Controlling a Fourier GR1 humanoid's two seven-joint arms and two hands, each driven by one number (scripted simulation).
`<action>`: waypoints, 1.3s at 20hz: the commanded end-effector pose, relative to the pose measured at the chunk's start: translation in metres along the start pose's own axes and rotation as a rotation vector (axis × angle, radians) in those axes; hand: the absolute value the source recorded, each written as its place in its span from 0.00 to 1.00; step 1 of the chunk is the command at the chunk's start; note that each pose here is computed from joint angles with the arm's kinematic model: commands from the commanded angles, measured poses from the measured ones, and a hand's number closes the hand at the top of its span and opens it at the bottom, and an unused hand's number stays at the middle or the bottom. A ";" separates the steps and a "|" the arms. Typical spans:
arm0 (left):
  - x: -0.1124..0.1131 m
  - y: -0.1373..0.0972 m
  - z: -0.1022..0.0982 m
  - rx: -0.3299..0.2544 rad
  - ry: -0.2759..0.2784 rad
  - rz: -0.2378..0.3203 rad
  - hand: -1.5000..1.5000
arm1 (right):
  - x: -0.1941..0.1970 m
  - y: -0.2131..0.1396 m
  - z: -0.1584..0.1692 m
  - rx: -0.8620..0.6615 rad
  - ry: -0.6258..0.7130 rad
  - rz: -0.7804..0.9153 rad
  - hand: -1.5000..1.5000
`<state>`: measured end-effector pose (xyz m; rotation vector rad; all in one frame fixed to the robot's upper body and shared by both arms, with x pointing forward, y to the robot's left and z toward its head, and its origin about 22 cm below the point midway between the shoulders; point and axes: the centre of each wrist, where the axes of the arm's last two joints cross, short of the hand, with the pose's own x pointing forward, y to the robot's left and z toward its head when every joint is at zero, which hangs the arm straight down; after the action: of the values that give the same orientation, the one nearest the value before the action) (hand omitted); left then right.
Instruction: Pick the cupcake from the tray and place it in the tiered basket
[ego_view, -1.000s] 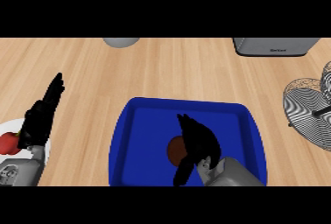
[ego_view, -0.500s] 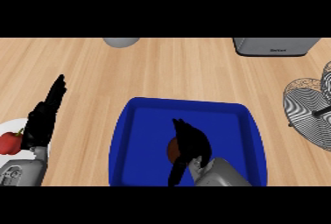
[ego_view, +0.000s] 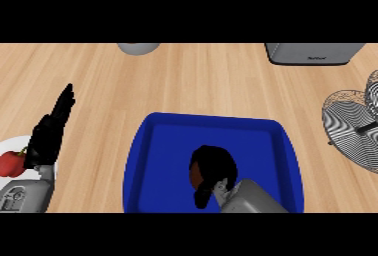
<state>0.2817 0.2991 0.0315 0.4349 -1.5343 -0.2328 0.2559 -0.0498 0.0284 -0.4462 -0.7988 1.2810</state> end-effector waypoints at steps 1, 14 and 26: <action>0.016 0.021 0.012 0.007 0.000 -0.002 0.50 | 0.001 0.008 -0.002 0.006 0.009 -0.011 1.00; -0.020 0.016 0.018 0.045 0.062 -0.008 0.50 | -0.084 0.028 0.114 -0.122 -0.356 0.102 1.00; -0.007 0.016 0.012 0.061 0.018 -0.007 0.50 | -0.119 -0.049 0.236 -0.776 -0.582 -0.265 1.00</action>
<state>0.2652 0.3154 0.0293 0.4814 -1.5110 -0.1872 0.1333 -0.1897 0.1338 -0.5304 -1.6105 0.9572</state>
